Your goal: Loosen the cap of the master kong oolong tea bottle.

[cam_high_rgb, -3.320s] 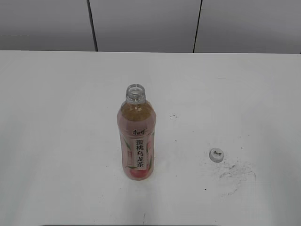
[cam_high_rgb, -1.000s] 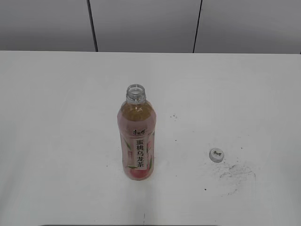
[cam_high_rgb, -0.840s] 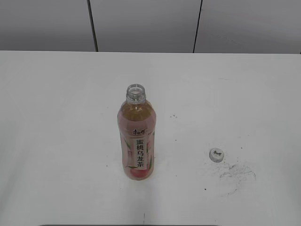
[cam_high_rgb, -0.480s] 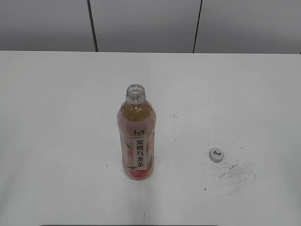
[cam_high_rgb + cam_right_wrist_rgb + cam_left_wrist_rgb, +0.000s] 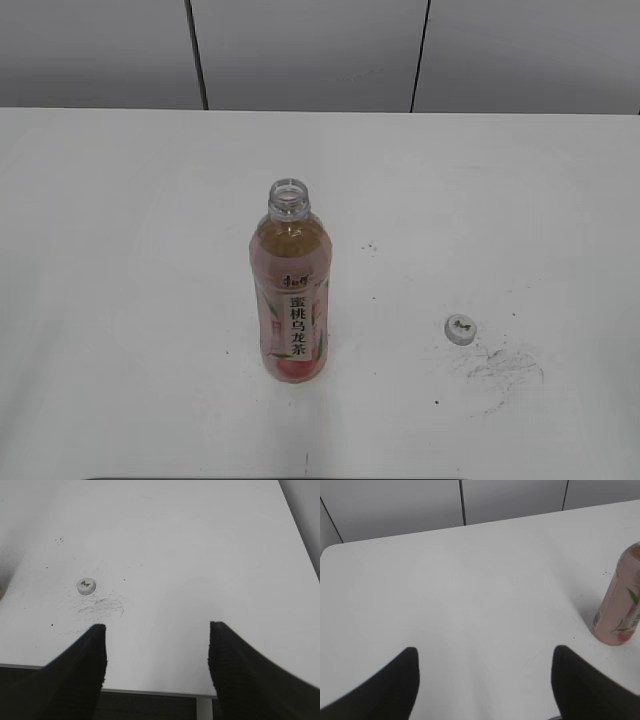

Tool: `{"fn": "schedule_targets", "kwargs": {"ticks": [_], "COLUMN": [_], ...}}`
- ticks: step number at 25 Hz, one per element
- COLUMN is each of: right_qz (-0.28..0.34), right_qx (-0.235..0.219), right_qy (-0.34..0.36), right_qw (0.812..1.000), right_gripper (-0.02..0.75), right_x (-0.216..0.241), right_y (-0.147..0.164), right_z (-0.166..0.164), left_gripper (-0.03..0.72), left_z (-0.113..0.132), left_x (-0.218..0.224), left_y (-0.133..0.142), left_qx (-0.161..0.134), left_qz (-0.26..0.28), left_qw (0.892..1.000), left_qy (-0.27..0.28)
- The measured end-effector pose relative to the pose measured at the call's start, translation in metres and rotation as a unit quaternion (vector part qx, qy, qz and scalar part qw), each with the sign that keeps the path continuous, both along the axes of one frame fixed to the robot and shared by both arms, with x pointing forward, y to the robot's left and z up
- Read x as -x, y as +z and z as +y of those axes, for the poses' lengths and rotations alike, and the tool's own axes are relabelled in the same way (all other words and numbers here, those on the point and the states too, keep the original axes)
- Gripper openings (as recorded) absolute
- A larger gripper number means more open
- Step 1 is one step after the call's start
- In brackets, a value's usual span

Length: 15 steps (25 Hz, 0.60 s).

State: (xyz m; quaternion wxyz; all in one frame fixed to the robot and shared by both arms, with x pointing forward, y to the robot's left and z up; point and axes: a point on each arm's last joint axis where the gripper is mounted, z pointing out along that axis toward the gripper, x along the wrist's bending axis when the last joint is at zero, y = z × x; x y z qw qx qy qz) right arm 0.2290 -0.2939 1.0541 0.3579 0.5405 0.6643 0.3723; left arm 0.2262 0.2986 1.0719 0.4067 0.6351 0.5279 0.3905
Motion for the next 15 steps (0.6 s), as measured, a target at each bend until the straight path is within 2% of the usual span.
{"fn": "schedule_targets", "kwargs": {"ticks": [15], "right_qz": [0.000], "right_qx": [0.000], "right_qy": [0.000], "right_qw": [1.000], "right_gripper": [0.482], "right_x": [0.0000], "right_y": [0.0000], "right_z": [0.0001], "left_gripper": [0.490], "left_z": [-0.0014], "left_x": [0.0001], "left_y": [0.0000], "left_qx": [0.007], "left_qz": [0.000], "left_qw": [1.000], "left_qy": [-0.005]}}
